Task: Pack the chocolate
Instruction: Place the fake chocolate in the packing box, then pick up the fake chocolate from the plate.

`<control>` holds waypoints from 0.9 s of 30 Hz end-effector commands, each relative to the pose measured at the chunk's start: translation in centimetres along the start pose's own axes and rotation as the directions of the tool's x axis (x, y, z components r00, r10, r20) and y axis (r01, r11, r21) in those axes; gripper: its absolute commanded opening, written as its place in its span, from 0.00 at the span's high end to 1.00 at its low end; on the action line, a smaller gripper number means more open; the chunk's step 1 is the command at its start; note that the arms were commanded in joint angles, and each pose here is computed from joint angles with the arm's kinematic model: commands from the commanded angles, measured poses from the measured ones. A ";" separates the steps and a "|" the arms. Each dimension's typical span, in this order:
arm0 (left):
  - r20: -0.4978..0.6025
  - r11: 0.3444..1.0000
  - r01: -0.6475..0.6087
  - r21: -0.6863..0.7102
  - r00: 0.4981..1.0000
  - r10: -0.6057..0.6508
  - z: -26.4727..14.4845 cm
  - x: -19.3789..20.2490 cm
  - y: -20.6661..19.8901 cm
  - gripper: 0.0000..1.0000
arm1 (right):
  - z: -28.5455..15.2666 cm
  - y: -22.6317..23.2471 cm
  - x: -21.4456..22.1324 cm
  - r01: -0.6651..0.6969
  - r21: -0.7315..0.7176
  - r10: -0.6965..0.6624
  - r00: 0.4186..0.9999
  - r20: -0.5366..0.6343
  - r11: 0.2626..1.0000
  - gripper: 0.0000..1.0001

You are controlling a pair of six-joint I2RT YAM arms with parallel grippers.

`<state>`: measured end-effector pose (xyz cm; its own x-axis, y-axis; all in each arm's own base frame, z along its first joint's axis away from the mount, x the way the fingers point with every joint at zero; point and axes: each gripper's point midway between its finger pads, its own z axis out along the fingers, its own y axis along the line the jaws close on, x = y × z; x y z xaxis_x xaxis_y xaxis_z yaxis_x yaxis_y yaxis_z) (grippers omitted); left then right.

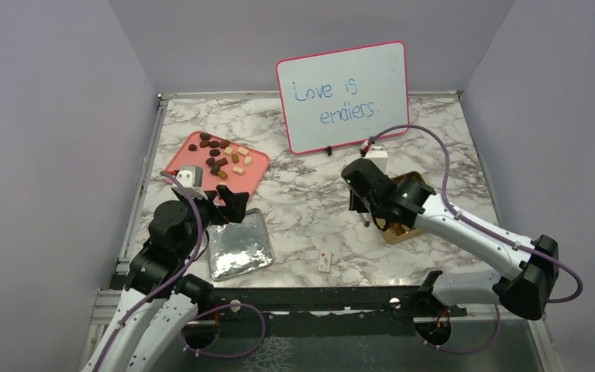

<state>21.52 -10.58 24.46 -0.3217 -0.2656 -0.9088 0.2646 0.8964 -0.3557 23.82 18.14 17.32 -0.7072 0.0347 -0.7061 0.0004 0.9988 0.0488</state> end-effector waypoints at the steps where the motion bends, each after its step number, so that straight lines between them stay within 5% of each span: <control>1: 0.102 0.998 0.016 -0.054 0.995 -0.011 -1.1 -1.8 1.1 0.01 | -0.4 6.9 -2.7 0.118 -0.297 -0.105 0.993 0.059 0.948 0.65; 12: 0.249 0.987 0.074 -0.139 0.968 -0.038 -3.6 -4.2 3.0 0.01 | 1.5 16.2 -1.3 0.122 -0.533 -0.154 0.988 -0.016 0.837 0.65; 27: 0.314 0.974 0.119 -0.192 0.948 -0.054 -5.0 -5.2 4.2 0.01 | 3.4 27.3 1.6 0.186 -0.626 -0.260 0.965 -0.028 0.757 0.61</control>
<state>19.99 -4.95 28.53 -0.0647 -0.4001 -0.9142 0.0983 0.9091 -0.4048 25.10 42.39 13.99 -0.7257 -0.2330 -0.6473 -0.5301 0.7892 0.3102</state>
